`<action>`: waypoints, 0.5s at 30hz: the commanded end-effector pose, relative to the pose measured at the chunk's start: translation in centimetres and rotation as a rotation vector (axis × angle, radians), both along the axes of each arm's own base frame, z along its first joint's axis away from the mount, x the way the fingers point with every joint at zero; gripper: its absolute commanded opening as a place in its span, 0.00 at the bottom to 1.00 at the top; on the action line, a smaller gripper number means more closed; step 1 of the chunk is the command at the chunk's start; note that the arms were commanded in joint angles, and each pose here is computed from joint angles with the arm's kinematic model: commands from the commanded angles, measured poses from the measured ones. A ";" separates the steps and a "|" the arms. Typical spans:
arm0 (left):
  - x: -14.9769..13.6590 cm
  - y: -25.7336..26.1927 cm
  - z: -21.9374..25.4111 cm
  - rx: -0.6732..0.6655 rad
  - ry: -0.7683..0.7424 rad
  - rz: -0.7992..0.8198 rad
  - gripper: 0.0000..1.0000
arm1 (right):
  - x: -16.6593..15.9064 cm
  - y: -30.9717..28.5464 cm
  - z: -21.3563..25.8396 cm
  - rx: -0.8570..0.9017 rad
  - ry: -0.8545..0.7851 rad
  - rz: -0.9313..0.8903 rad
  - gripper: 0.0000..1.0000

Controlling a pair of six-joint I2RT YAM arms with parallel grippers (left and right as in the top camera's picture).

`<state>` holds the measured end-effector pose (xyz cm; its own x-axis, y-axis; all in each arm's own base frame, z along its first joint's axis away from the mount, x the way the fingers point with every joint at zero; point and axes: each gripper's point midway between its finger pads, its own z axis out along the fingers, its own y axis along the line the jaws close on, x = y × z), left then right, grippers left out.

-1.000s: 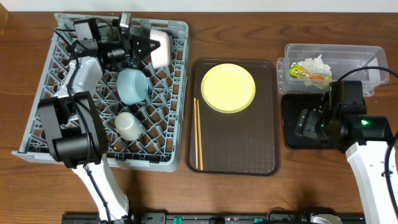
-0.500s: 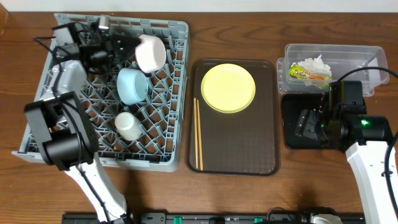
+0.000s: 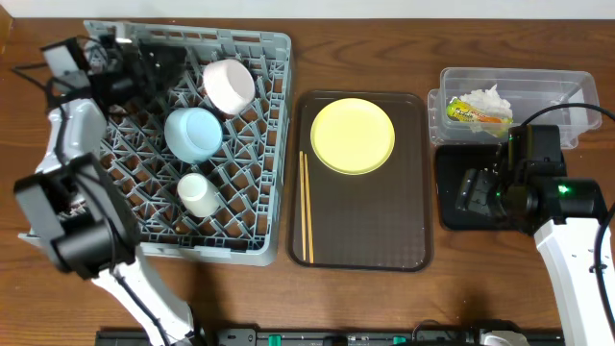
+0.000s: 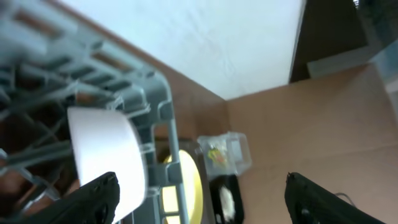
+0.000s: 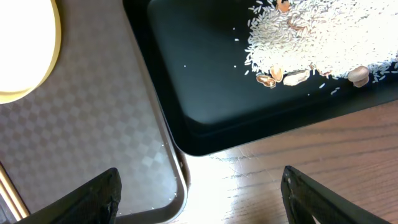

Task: Sort waste into correct bins and load items into the dishwasher
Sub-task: 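Move the left gripper down to the wooden chopsticks on the brown tray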

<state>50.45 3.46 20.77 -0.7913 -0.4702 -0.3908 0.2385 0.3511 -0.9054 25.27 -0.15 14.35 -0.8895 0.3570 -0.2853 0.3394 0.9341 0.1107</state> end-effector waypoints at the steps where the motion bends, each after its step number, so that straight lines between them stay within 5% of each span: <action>1: -1.1 -0.4 5.9 0.090 -0.109 0.047 0.86 | 0.3 -0.2 0.9 0.004 -0.027 -0.020 0.80; 7: -4.7 -4.0 8.6 0.320 -0.091 0.096 0.88 | 0.4 -0.2 0.9 0.004 -0.031 -0.020 0.81; 15: -13.5 -9.8 4.4 0.827 0.226 0.095 0.91 | 0.4 -0.2 0.9 0.002 -0.031 -0.013 0.82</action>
